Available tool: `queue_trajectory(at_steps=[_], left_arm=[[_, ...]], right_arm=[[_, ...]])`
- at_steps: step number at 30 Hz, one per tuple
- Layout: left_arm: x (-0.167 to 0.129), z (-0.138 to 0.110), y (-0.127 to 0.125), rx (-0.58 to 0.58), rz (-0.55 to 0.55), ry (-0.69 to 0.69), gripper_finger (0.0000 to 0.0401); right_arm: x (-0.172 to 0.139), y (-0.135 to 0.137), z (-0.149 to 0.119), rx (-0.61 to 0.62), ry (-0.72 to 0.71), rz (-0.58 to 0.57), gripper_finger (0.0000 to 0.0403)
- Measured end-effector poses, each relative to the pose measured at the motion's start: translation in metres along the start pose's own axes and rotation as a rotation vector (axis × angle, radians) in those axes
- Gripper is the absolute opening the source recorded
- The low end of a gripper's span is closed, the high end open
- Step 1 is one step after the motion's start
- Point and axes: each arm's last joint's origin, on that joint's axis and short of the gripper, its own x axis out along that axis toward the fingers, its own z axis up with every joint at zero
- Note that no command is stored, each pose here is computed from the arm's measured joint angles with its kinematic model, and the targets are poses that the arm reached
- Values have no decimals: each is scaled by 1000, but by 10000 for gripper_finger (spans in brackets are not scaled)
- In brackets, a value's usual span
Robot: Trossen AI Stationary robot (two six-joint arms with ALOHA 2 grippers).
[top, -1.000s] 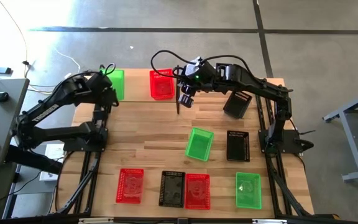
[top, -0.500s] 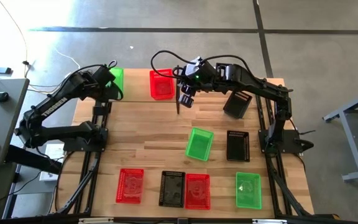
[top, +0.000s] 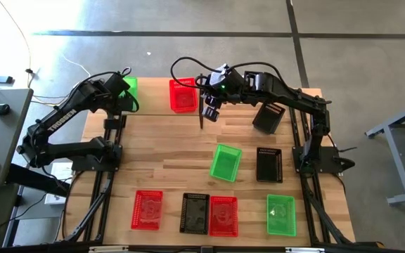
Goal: Stack baskets on shelf by color
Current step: Put the left green bin on the shelf
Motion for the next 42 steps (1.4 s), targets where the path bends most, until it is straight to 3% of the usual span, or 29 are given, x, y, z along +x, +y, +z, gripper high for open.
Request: queue_trajectory(at_steps=[10,23,31,42], left_arm=[[0,-1,1,10,43,43,78],[-2,2,-1,-68,101,81,93],[-9,-3,-4,-87,218,131,93],[-12,5,-12,-73,163,25,90]], right_arm=[[0,0,0,3,0,0,102],[-1,2,0,0,-2,4,102],[-8,26,1,12,-16,107,102],[-18,51,1,-7,-30,125,102]])
